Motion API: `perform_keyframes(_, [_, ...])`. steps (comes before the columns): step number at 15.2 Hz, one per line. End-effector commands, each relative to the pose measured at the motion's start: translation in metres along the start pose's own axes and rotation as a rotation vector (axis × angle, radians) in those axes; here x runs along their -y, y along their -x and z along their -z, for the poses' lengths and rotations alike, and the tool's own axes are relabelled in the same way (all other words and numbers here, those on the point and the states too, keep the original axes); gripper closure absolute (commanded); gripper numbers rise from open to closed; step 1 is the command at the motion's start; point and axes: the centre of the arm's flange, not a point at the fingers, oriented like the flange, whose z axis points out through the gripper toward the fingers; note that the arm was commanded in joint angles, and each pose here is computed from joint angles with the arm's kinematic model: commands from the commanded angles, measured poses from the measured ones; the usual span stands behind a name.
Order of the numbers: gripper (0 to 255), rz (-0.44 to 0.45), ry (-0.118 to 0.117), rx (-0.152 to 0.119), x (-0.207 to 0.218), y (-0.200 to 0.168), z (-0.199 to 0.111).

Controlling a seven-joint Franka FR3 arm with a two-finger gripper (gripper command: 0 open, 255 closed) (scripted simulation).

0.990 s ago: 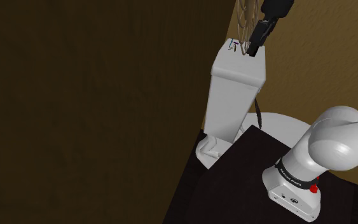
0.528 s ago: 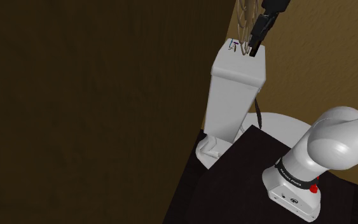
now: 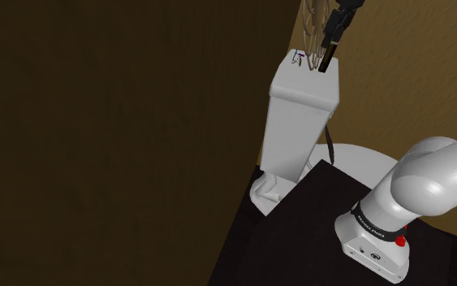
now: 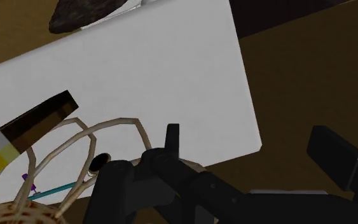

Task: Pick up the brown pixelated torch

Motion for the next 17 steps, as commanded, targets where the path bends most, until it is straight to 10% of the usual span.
perform_keyframes(1, [0,-0.009,-0.005,0.006,-0.025,-0.006,-0.002])
perform_keyframes(17, [0,-0.085,-0.046,0.046,-0.229,-0.058,-0.016])
